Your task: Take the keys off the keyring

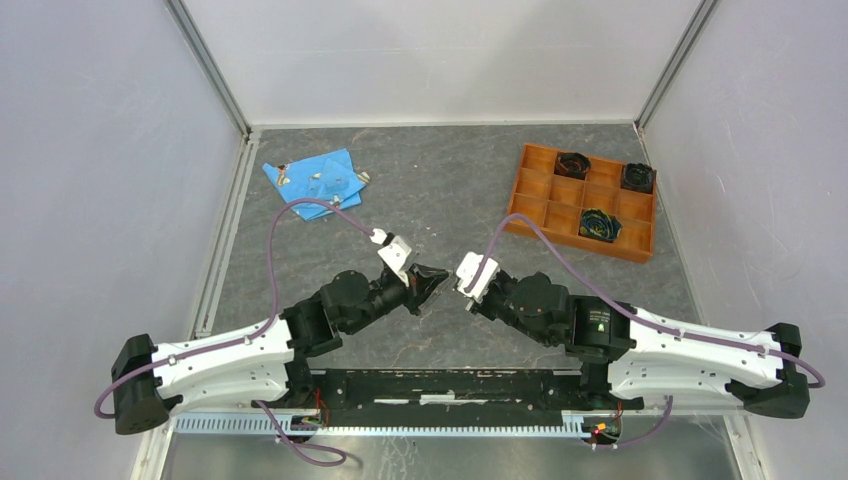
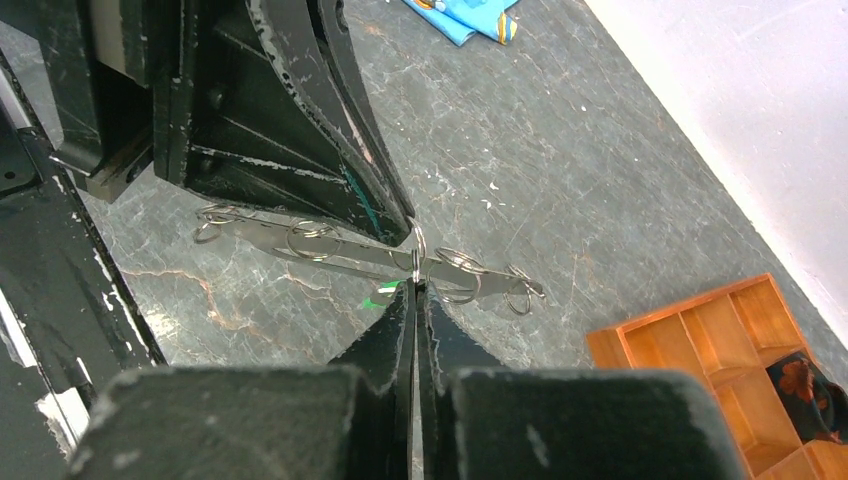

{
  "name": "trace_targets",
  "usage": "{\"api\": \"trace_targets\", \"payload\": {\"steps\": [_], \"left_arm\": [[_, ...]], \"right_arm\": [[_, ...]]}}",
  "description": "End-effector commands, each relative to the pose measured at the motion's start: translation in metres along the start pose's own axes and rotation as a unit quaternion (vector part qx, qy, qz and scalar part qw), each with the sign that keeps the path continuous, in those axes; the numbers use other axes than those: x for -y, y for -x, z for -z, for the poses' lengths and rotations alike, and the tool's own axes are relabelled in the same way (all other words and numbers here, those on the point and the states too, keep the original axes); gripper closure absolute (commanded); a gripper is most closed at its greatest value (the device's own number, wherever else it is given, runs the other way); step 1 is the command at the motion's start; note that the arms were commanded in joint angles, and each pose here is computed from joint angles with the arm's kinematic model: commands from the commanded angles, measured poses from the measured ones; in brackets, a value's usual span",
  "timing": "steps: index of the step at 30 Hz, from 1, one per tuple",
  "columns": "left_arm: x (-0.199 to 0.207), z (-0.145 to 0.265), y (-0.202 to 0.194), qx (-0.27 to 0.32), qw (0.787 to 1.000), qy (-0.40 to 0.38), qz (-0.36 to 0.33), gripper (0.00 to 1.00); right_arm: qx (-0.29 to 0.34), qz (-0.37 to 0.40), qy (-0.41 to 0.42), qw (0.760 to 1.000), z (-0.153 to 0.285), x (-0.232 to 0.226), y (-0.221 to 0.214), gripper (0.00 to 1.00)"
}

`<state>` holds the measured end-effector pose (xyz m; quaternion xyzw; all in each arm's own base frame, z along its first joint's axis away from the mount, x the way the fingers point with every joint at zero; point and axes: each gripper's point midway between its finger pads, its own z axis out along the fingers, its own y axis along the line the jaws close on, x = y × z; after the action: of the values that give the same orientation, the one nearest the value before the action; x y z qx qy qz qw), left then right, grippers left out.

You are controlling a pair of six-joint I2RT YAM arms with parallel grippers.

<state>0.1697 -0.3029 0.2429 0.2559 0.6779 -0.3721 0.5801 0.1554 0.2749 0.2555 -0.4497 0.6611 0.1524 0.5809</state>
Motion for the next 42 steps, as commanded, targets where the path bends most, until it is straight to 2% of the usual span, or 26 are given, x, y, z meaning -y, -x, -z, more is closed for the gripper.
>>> {"api": "trace_targets", "payload": {"steps": [1,7,16,22,28,37,42], "left_arm": [[0.001,-0.004,0.011,0.001,0.999,0.005,-0.043,0.98],[0.011,-0.006,-0.003,-0.045,0.997,-0.021,-0.063,0.98],[0.011,-0.003,-0.005,-0.066,0.996,-0.021,-0.064,0.98],[0.033,0.002,-0.009,-0.091,0.988,-0.090,-0.081,0.98],[0.058,0.012,-0.022,-0.129,0.973,-0.169,-0.085,0.98],[0.089,0.025,-0.017,-0.111,0.956,-0.263,-0.073,0.98],[0.086,0.022,-0.009,-0.082,0.962,-0.250,-0.078,0.98]], "right_arm": [[0.038,-0.024,-0.025,0.999,0.005,0.016,0.032,0.99],[0.031,0.011,-0.010,0.999,0.007,0.015,0.034,0.99],[0.029,0.055,0.036,0.997,0.014,0.005,0.032,0.99],[0.026,0.103,0.060,0.993,0.019,0.002,0.026,0.99],[0.049,0.154,0.131,0.978,0.029,-0.018,0.027,0.99],[0.095,0.157,0.199,0.963,0.046,-0.039,0.033,0.99],[0.096,0.136,0.226,0.960,0.054,-0.047,0.035,0.99]]}}
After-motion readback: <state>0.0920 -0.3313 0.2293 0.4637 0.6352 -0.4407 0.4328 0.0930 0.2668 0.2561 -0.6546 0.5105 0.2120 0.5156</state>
